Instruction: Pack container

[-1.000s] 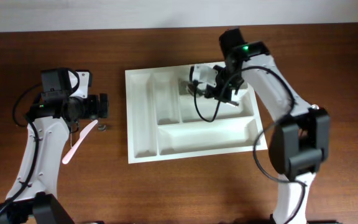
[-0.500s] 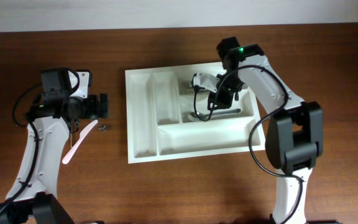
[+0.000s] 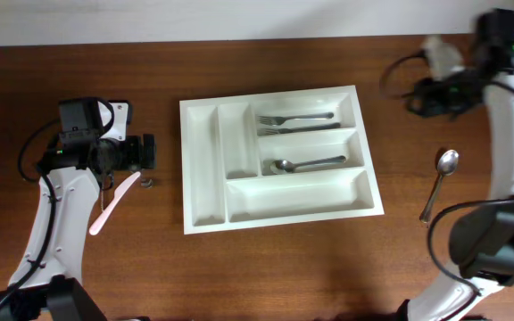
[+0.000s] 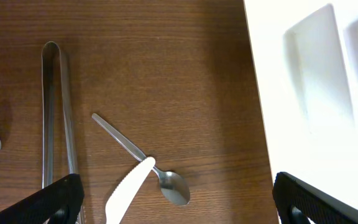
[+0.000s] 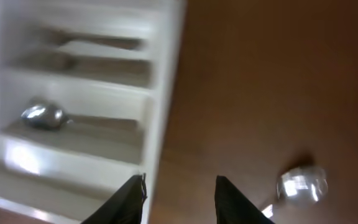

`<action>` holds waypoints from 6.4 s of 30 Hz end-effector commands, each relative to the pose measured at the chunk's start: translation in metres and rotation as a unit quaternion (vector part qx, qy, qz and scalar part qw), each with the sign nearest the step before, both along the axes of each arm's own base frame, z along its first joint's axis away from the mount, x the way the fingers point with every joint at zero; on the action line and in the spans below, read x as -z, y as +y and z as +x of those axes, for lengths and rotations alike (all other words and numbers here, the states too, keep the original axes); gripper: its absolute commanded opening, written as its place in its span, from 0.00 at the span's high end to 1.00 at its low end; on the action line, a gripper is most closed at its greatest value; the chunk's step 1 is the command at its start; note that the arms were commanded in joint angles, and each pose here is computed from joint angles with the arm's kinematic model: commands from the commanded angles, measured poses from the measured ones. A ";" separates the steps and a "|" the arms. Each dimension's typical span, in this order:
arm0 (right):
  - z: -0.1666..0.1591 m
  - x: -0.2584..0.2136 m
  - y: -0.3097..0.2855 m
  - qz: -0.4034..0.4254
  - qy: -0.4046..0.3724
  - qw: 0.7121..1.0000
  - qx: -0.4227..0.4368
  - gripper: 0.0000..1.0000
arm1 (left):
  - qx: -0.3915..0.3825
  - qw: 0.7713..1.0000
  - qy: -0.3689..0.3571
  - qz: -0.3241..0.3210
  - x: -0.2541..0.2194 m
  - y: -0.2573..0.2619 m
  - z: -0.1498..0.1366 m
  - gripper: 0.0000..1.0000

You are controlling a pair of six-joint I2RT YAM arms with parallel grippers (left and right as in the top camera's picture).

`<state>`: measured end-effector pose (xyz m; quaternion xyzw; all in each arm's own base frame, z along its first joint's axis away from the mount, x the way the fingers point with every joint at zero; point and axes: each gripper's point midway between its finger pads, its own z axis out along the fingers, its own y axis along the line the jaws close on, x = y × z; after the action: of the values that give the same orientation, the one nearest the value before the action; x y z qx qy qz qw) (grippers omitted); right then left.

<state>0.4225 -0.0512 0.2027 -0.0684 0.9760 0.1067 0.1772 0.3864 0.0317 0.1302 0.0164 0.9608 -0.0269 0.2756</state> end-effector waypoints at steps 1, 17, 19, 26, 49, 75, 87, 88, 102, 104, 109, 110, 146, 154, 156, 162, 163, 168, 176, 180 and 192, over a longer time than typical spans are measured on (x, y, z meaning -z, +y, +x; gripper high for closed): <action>-0.016 0.022 -0.046 0.045 0.064 0.983 0.169 0.61 | 0.009 1.000 -0.008 -0.001 -0.005 -0.001 0.005 0.01; -0.090 0.141 -0.118 -0.039 0.194 0.920 0.339 0.59 | 0.009 1.000 -0.008 -0.001 -0.005 -0.001 0.005 0.01; -0.090 0.150 -0.117 -0.037 0.191 0.920 0.339 0.59 | 0.009 1.000 -0.008 -0.001 -0.005 -0.001 0.005 0.01; -0.096 0.177 -0.112 -0.028 0.191 0.915 0.354 0.58 | 0.009 1.000 -0.008 -0.001 -0.005 -0.001 0.005 0.01; -0.105 0.216 -0.108 -0.021 0.185 0.902 0.390 0.96 | 0.009 1.000 -0.008 -0.001 -0.005 -0.001 0.005 0.01; -0.019 -0.033 0.158 -0.086 -0.177 0.915 -0.352 0.96 | 0.009 1.000 -0.008 -0.001 -0.005 0.000 0.005 0.01; -0.019 0.103 0.219 -0.119 -0.118 0.725 -0.668 0.96 | 0.009 1.000 -0.008 -0.001 -0.005 -0.001 0.005 0.01; -0.015 0.111 0.218 -0.118 -0.115 0.727 -0.666 0.96 | 0.009 1.000 -0.008 -0.001 -0.005 -0.001 0.005 0.01; -0.011 0.122 0.212 -0.101 -0.078 0.781 -0.612 0.69 | 0.009 1.000 -0.008 -0.001 -0.005 -0.001 0.005 0.01; -0.011 0.092 0.210 -0.096 -0.065 0.824 -0.555 0.71 | 0.009 1.000 -0.008 -0.001 -0.005 -0.001 0.005 0.01; -0.021 -0.002 0.206 -0.090 -0.081 0.872 -0.474 0.70 | 0.009 1.000 -0.008 -0.001 -0.005 -0.001 0.005 0.01; -0.022 -0.023 0.205 -0.093 -0.096 0.877 -0.462 0.70 | 0.009 1.000 -0.008 -0.001 -0.005 -0.001 0.005 0.01; -0.205 -0.285 0.162 -0.064 -0.370 0.873 -0.310 0.01 | 0.009 1.000 -0.008 -0.001 -0.005 -0.001 0.005 0.01; -0.215 -0.293 0.142 -0.069 -0.375 0.893 -0.239 0.01 | 0.009 1.000 -0.008 -0.001 -0.005 -0.001 0.005 0.01; -0.225 -0.295 0.135 -0.070 -0.382 0.893 -0.227 0.01 | 0.009 1.000 -0.008 -0.001 -0.005 -0.001 0.005 0.01; -0.251 -0.299 0.114 -0.081 -0.430 0.881 -0.179 0.01 | 0.009 1.000 -0.008 -0.001 -0.005 -0.001 0.005 0.01; -0.253 -0.295 0.111 -0.085 -0.435 0.880 -0.172 0.01 | 0.009 1.000 -0.008 -0.001 -0.005 -0.001 0.005 0.01; -0.261 -0.238 0.103 -0.093 -0.413 0.893 -0.152 0.01 | 0.009 1.000 -0.008 -0.001 -0.005 -0.001 0.005 0.01; -0.263 -0.110 0.105 -0.079 -0.366 0.913 -0.159 0.01 | 0.009 1.000 -0.008 -0.001 -0.005 -0.001 0.005 0.01; -0.252 -0.058 0.107 -0.055 -0.372 0.916 -0.137 0.01 | 0.009 1.000 -0.008 -0.001 -0.005 -0.001 0.005 0.01; -0.225 0.061 0.105 -0.009 -0.363 0.929 -0.073 0.01 | 0.009 1.000 -0.008 -0.001 -0.005 -0.001 0.005 0.01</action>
<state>0.1952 0.0549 0.1520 -0.2130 0.8351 0.0578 0.5039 0.3865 0.0304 0.1305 0.0177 0.9605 -0.0307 0.2761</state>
